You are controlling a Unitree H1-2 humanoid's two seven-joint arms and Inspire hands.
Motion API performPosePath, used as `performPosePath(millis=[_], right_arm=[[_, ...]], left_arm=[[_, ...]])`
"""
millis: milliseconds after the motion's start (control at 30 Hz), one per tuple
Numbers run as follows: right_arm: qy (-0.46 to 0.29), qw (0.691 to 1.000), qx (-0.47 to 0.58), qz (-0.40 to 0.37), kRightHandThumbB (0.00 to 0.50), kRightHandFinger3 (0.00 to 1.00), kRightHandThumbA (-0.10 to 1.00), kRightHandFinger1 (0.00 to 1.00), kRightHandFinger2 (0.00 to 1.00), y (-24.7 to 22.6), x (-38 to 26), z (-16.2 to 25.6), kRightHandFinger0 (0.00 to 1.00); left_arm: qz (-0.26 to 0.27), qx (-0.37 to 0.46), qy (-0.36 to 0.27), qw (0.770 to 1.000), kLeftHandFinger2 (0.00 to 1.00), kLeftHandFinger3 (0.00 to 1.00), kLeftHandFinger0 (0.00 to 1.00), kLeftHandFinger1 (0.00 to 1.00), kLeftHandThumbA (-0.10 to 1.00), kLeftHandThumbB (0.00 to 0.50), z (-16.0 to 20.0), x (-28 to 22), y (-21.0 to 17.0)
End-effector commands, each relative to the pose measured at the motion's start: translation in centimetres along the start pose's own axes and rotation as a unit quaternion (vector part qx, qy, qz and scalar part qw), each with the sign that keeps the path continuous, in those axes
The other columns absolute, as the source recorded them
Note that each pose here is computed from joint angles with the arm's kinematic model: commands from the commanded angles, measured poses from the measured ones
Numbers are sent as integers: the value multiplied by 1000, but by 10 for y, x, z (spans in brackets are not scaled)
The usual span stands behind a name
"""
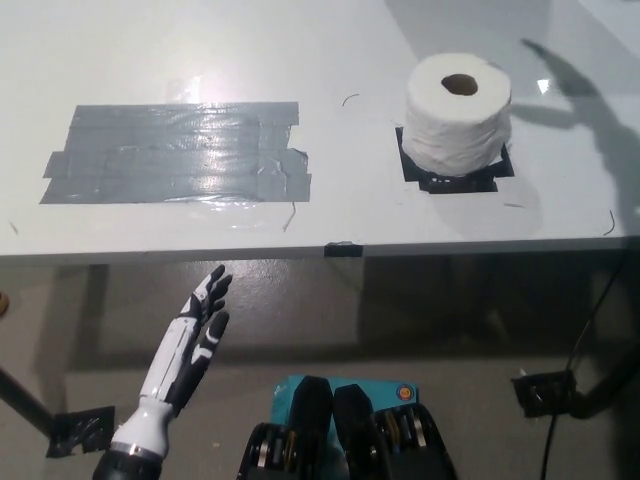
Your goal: A person hands over a roll of toilet paper to the robot , and the robot inserts its right thumb into the hole in the centre to grab the roll, and then places it on the balck area on the desk.
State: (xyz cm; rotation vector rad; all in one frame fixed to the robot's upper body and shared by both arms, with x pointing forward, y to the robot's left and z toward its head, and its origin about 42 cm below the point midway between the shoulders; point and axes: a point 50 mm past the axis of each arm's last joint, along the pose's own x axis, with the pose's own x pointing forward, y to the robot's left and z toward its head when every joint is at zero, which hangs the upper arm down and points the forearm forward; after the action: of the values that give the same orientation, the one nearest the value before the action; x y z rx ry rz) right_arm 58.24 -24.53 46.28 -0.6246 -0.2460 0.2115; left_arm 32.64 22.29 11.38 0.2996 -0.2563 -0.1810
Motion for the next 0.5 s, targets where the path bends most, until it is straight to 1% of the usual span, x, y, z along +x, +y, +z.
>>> performPosePath(millis=[0,67,100,133,167,267,333,367,433,467], right_arm=[[-219,967,4,-128,468,1000,1000,1000,1000,-62,-77,95,1000],[-246,961,9,-129,459,1000,1000,1000,1000,-56,-97,100,1000],[-272,954,19,-126,434,1000,1000,1000,1000,-50,-112,102,1000],[-310,943,37,-117,399,1000,960,1000,1000,-40,-134,107,1000],[-333,935,36,-116,384,1000,969,1000,1000,-30,-154,106,1000],[-358,925,36,-119,381,1000,972,1000,1000,-10,-186,102,1000],[-368,921,42,-123,404,1000,984,1000,1000,4,-208,98,1000],[-379,915,47,-130,396,1000,987,1000,1000,12,-221,96,1000],[-403,904,38,-137,336,1000,1000,1000,1000,26,-242,91,1000],[-412,900,29,-139,329,1000,1000,1000,1000,31,-250,89,1000]], left_arm=[[13,6,-61,998,1000,1000,1000,1000,964,160,26,43,15],[12,4,-64,998,1000,1000,1000,1000,970,163,28,47,15],[11,3,-67,998,1000,1000,1000,1000,970,156,30,50,15],[12,4,-73,997,1000,1000,1000,1000,965,151,32,55,16],[13,4,-77,997,1000,1000,1000,1000,964,143,34,58,17],[17,8,-82,996,1000,1000,1000,1000,978,144,35,61,18],[18,7,-82,996,1000,1000,1000,1000,980,145,35,62,19],[18,6,-81,997,1000,1000,1000,1000,980,145,35,62,18],[19,4,-81,997,1000,1000,1000,1000,979,142,35,62,17],[19,4,-81,997,1000,1000,1000,1000,980,142,36,62,17]])
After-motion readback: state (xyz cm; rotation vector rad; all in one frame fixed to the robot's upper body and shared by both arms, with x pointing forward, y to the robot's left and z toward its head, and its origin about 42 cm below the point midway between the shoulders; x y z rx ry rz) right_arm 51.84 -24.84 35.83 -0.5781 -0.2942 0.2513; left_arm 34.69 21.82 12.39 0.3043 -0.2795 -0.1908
